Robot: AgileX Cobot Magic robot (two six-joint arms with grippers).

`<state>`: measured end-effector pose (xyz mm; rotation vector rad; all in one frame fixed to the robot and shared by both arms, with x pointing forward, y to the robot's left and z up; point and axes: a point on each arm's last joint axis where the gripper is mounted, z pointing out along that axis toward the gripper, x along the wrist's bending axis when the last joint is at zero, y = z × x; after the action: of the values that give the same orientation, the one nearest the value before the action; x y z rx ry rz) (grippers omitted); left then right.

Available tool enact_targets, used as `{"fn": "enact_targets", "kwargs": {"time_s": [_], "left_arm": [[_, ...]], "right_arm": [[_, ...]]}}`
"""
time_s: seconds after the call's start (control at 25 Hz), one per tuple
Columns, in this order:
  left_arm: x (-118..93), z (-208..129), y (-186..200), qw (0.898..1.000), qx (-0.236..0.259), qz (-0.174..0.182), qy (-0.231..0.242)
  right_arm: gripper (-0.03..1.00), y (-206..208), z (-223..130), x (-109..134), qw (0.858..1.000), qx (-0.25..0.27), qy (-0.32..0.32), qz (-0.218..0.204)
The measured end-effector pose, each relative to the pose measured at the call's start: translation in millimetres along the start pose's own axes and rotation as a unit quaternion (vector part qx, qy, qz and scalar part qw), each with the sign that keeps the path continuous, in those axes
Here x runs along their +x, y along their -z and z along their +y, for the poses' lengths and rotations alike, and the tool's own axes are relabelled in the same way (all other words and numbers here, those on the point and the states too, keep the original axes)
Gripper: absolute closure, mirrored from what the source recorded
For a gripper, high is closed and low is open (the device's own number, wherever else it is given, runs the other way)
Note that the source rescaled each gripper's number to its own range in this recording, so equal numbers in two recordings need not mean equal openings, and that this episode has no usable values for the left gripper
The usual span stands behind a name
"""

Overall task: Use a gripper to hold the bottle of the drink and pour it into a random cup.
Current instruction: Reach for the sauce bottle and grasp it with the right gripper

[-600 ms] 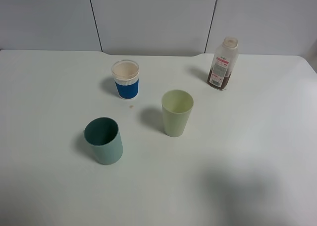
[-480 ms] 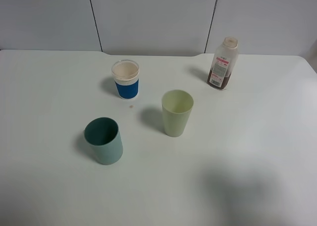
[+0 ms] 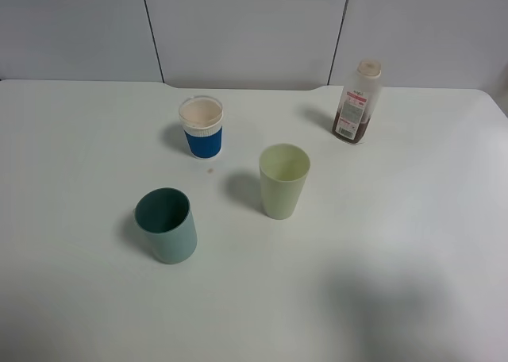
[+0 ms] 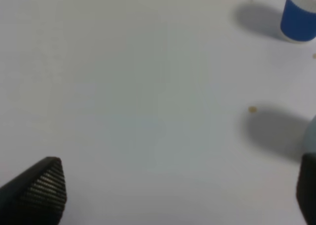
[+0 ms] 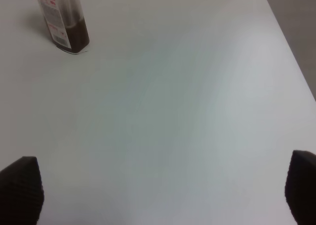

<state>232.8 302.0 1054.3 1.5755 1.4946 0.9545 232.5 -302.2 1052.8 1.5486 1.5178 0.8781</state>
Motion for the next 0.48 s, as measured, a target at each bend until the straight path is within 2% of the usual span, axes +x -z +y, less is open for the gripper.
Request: {"fn": "enact_targets", "kwargs": {"time_s": [0.48], "left_arm": [[0.0,0.0,0.0,1.0,0.0,0.0,0.0]], "right_arm": [[-0.03,0.0,0.0,0.0,1.0,0.0,0.0,0.0]]}}
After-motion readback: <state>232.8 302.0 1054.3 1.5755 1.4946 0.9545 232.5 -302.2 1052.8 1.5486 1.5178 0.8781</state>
